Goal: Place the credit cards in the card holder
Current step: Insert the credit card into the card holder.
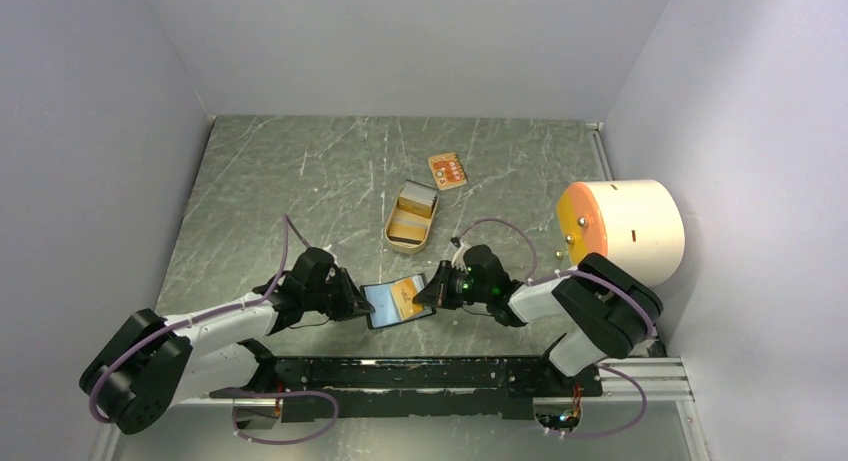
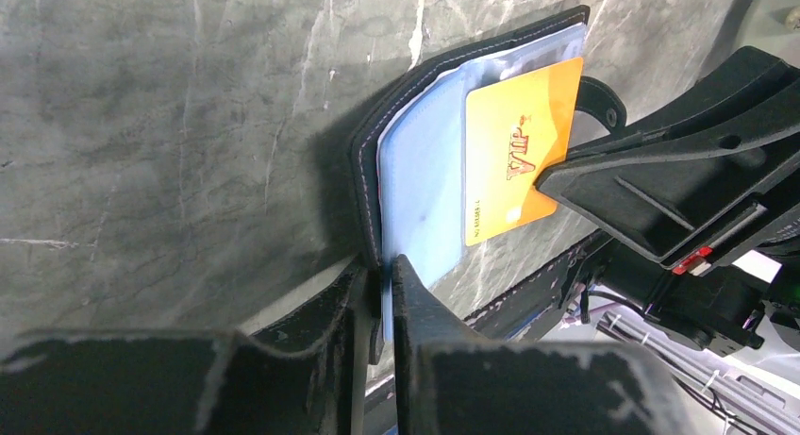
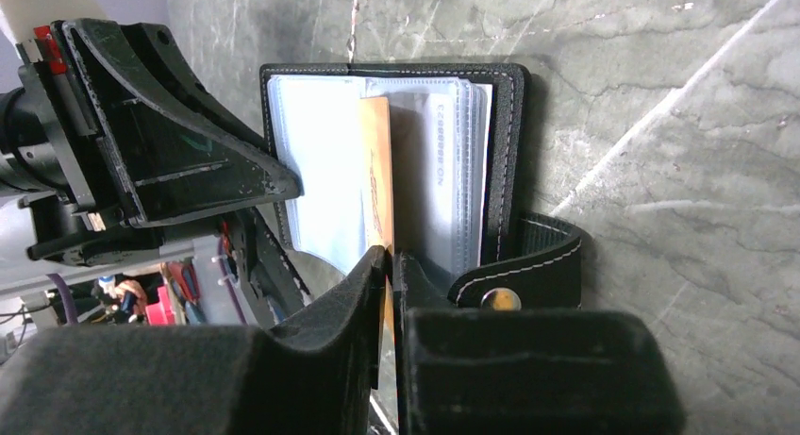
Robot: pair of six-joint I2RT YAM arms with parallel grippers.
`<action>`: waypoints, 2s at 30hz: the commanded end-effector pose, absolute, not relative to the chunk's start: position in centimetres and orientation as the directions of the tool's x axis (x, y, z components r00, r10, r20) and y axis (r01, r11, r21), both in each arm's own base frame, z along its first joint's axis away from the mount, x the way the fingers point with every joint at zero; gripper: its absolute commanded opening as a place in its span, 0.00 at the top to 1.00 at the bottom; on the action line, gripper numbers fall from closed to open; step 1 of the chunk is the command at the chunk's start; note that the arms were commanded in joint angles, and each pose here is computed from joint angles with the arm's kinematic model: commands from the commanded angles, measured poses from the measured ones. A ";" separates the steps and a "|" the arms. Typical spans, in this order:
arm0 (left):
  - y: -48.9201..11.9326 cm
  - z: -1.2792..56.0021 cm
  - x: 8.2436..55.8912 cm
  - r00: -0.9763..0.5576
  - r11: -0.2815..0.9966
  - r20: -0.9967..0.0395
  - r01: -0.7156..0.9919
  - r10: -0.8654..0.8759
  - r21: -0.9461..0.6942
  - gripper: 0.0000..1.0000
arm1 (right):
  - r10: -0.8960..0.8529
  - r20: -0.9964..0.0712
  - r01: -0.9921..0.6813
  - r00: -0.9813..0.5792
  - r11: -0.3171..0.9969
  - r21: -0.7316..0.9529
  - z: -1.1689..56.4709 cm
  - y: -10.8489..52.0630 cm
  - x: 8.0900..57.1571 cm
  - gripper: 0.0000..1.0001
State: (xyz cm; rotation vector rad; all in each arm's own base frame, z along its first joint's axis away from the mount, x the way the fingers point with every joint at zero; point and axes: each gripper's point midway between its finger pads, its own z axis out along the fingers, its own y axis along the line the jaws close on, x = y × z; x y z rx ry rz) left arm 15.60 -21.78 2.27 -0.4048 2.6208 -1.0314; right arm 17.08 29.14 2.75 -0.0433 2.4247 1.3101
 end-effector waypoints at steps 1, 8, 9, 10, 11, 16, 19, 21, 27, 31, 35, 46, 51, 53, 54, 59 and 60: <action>-21.7 2.2 15.6 -0.919 0.705 -0.180 -0.134 -0.352 -0.696 0.84 | 0.159 -0.331 -0.198 -0.930 0.542 0.817 2.7 29.6 16.9 0.90; -21.5 1.8 15.3 -0.917 0.702 -0.176 -0.139 -0.357 -0.699 0.82 | 0.166 -0.306 -0.172 -0.938 0.543 0.822 2.0 30.0 16.5 0.95; -21.5 1.8 15.3 -0.917 0.701 -0.175 -0.140 -0.358 -0.699 0.83 | 0.165 -0.305 -0.173 -0.938 0.540 0.824 2.0 30.0 16.4 0.95; -21.4 1.7 15.3 -0.918 0.703 -0.175 -0.139 -0.355 -0.697 0.84 | 0.164 -0.300 -0.170 -0.940 0.537 0.826 1.8 30.1 16.3 0.96; -21.5 1.7 15.3 -0.918 0.702 -0.174 -0.139 -0.355 -0.698 0.85 | 0.165 -0.296 -0.168 -0.941 0.532 0.830 1.8 30.1 16.3 0.96; -21.5 1.6 15.3 -0.918 0.702 -0.174 -0.139 -0.356 -0.698 0.83 | 0.164 -0.292 -0.167 -0.942 0.525 0.835 1.6 30.3 16.1 0.96; -21.4 1.7 15.3 -0.917 0.703 -0.179 -0.137 -0.357 -0.698 0.82 | 0.165 -0.290 -0.165 -0.943 0.523 0.836 1.6 30.3 15.9 0.96; -21.4 1.7 15.3 -0.916 0.704 -0.180 -0.138 -0.358 -0.697 0.82 | 0.176 -0.283 -0.156 -0.943 0.517 0.841 1.7 30.1 15.8 0.96; -21.3 1.7 15.3 -0.914 0.697 -0.177 -0.142 -0.365 -0.703 0.81 | 0.201 -0.266 -0.131 -0.943 0.510 0.850 1.7 30.1 15.8 0.96; -21.4 1.9 15.3 -0.913 0.692 -0.177 -0.141 -0.368 -0.708 0.81 | 0.197 -0.253 -0.125 -0.947 0.500 0.857 1.5 30.7 15.6 0.96; -21.5 1.9 15.2 -0.914 0.691 -0.173 -0.142 -0.366 -0.709 0.81 | 0.207 -0.247 -0.122 -0.947 0.479 0.869 1.8 31.0 15.7 0.96; -21.7 1.9 15.2 -0.919 0.686 -0.167 -0.136 -0.356 -0.714 0.81 | 0.223 -0.247 -0.119 -0.943 0.466 0.877 2.1 31.5 16.2 0.97; -21.9 2.0 15.3 -0.922 0.686 -0.165 -0.133 -0.351 -0.715 0.81 | 0.228 -0.236 -0.111 -0.945 0.457 0.883 2.1 31.5 16.1 0.97; -21.9 2.0 15.2 -0.922 0.686 -0.165 -0.133 -0.351 -0.716 0.81 | 0.221 -0.231 -0.111 -0.947 0.452 0.885 2.1 31.6 16.0 0.96; -21.9 2.0 15.2 -0.922 0.685 -0.164 -0.134 -0.352 -0.716 0.81 | 0.216 -0.227 -0.110 -0.950 0.449 0.887 2.1 31.7 15.9 0.94; -22.1 2.4 15.4 -0.922 0.680 -0.168 -0.126 -0.350 -0.723 0.79 | 0.173 -0.237 -0.111 -0.956 0.536 0.837 1.1 31.3 15.4 0.82; -22.1 2.5 15.4 -0.922 0.678 -0.169 -0.123 -0.348 -0.725 0.79 | 0.168 -0.252 -0.116 -0.953 0.566 0.816 0.9 31.1 15.6 0.79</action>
